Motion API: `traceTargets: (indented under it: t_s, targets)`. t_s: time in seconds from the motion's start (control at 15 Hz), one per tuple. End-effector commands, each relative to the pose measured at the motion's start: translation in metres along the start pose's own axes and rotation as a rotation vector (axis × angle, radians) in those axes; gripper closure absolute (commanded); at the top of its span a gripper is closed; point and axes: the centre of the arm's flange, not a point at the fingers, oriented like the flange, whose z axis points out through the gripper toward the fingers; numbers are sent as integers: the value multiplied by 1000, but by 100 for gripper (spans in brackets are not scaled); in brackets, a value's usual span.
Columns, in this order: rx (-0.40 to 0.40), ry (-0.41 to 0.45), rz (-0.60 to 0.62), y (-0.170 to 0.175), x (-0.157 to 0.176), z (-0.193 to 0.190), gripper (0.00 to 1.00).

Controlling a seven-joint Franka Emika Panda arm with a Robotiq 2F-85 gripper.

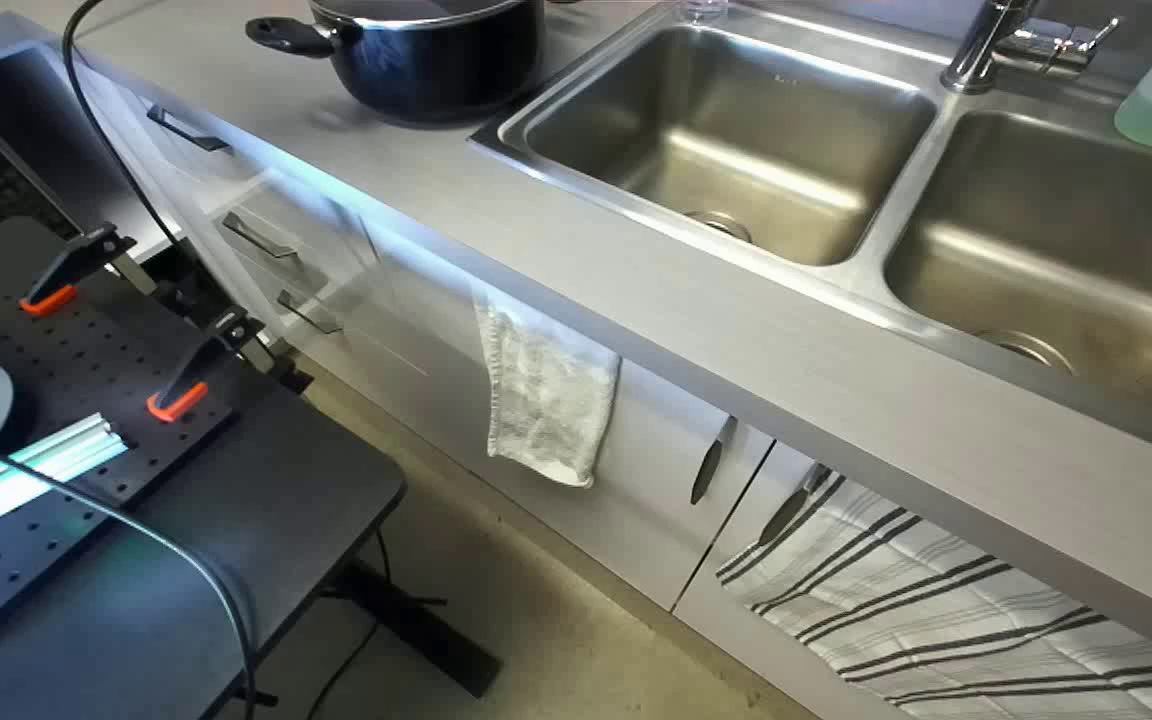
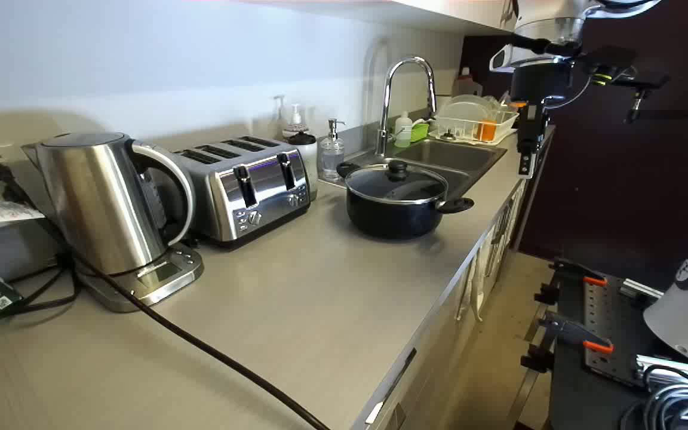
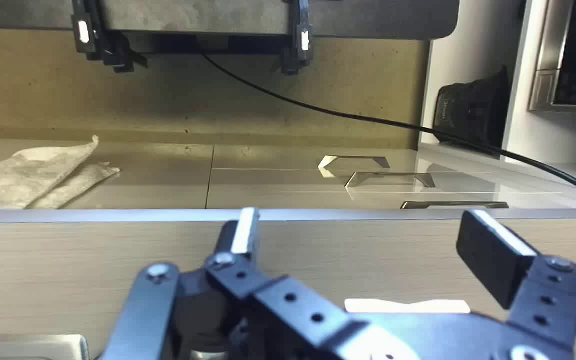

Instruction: Remove the lid from the pot

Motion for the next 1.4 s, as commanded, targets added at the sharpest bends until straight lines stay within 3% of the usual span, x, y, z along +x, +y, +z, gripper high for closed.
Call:
traceTargets:
  t_s: [0.0, 0.53, 1.33]
  targets:
    - [0, 0, 0, 0, 0, 0, 0]
    - [-23, 14, 3, -1, 8, 2, 0]
    - [-143, 162, 54, 1, 70, -4, 0]
